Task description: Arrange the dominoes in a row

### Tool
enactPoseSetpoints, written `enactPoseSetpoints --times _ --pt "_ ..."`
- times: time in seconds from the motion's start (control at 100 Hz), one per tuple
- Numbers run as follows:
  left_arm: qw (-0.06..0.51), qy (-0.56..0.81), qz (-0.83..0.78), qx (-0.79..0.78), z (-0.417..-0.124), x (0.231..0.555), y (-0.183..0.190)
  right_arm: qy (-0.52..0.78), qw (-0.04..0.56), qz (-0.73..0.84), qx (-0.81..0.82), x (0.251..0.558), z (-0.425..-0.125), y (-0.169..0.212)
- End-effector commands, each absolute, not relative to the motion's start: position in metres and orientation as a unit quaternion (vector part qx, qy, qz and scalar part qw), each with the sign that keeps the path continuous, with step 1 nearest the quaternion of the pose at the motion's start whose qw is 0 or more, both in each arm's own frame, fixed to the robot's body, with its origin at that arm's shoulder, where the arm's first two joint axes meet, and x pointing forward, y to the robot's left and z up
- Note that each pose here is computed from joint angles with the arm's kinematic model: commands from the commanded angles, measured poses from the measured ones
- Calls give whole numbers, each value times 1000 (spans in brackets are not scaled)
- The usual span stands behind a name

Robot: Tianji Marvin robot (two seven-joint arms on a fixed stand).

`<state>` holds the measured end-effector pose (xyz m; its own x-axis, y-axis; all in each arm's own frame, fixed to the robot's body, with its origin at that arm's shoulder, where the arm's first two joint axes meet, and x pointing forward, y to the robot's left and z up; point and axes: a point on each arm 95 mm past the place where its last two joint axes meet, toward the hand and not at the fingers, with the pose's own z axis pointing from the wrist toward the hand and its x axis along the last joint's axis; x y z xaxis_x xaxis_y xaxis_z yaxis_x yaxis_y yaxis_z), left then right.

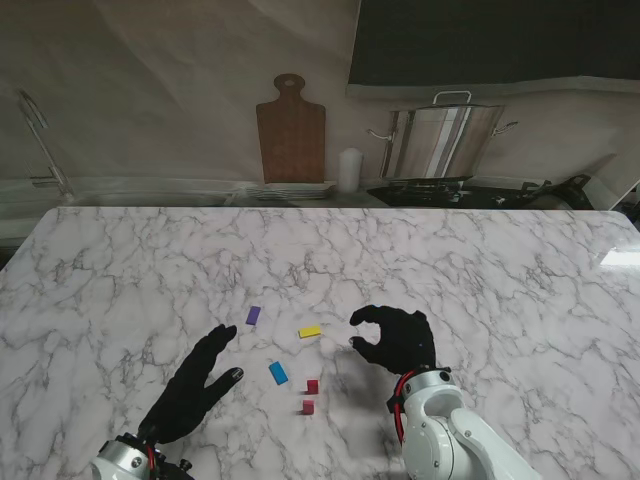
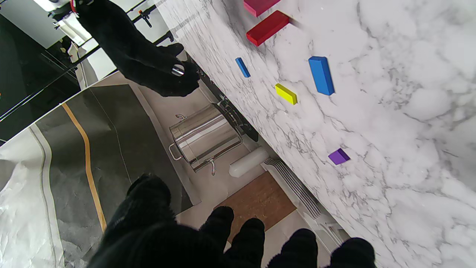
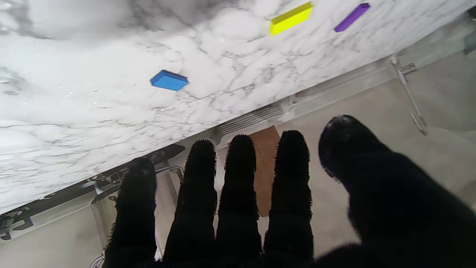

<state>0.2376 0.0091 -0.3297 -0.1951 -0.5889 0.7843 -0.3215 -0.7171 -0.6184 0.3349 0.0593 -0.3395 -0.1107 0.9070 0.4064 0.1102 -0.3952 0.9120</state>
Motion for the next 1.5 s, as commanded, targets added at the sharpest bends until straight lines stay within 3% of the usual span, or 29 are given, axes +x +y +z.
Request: enactPoseSetpoints --times 0.0,0.5,0.86,1.49 --pt "92 368 -680 -627 -331 235 6 443 344 586 585 344 -342 49" --pt "86 375 -675 -629 -332 237 3 486 381 519 591 395 -353 32" --pt "85 379 -669 -633 -334 240 1 520 395 472 592 428 -378 27" --pt "88 378 -666 -637 -333 242 2 556 402 451 571 451 -397 33"
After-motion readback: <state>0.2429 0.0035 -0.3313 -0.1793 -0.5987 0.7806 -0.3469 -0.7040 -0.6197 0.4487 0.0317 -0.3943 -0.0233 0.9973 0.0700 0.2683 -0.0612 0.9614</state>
